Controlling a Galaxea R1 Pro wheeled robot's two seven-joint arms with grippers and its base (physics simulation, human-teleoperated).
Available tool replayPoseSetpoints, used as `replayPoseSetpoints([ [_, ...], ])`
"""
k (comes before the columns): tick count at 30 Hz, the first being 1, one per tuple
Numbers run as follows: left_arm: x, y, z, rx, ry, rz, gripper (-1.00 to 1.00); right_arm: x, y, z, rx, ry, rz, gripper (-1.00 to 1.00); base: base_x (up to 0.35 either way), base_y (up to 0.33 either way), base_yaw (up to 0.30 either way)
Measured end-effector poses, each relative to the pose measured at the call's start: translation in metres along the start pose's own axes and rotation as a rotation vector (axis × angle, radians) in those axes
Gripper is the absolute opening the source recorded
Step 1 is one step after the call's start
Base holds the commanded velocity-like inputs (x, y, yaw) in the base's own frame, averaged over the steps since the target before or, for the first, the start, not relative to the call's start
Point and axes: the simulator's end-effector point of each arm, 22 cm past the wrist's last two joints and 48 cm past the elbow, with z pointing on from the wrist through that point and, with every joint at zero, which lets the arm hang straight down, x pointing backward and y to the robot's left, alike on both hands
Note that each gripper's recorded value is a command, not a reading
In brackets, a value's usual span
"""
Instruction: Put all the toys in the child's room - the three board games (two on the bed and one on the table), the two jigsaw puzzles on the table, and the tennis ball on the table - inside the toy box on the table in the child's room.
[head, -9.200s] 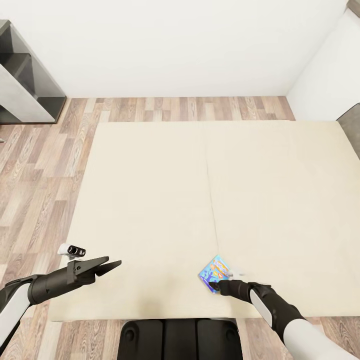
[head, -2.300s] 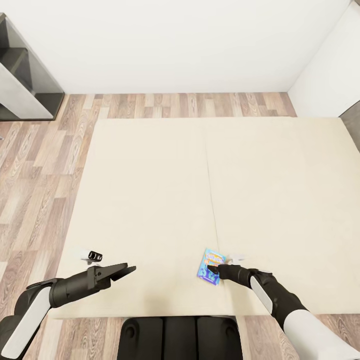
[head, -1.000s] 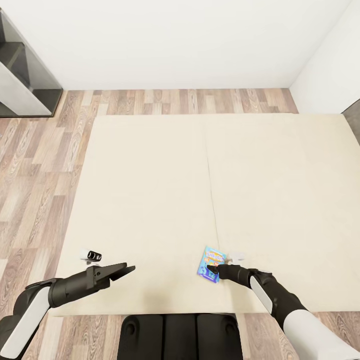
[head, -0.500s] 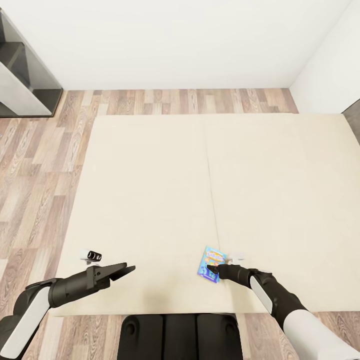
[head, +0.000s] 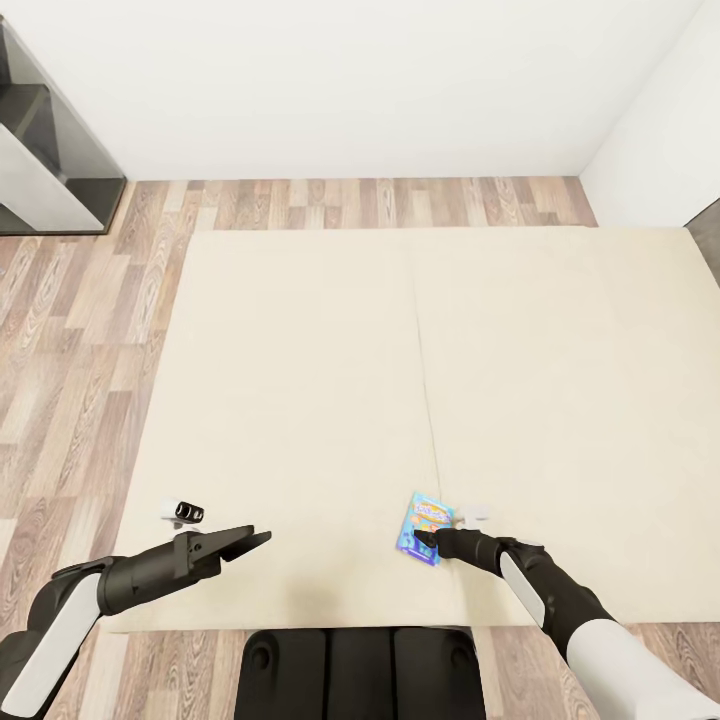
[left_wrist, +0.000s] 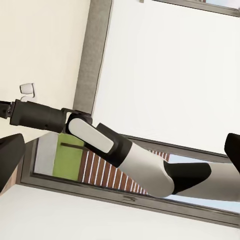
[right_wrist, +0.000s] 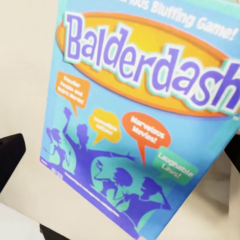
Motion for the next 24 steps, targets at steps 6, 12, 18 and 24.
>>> replayPoseSetpoints([
  [6, 0.0, 0.0, 0.0, 0.0, 0.0, 0.0, 1.0, 0.0, 0.0, 0.0, 0.0, -0.001, 0.0, 1.0, 0.0, 0.0, 0.0],
  [12, 0.0, 0.0, 0.0, 0.0, 0.0, 0.0, 1.0, -0.011, 0.005, -0.001, -0.008, -0.021, -0.014, 1.0, 0.0, 0.0, 0.0],
  [18, 0.0, 0.0, 0.0, -0.001, 0.0, 0.0, 1.0, -0.018, 0.008, -0.002, -0.013, -0.033, -0.022, 1.0, 0.0, 0.0, 0.0],
  [24, 0.0, 0.0, -0.001, -0.001, 0.0, 0.0, 1.0, -0.02, 0.009, -0.002, -0.015, -0.036, -0.025, 1.0, 0.0, 0.0, 0.0],
])
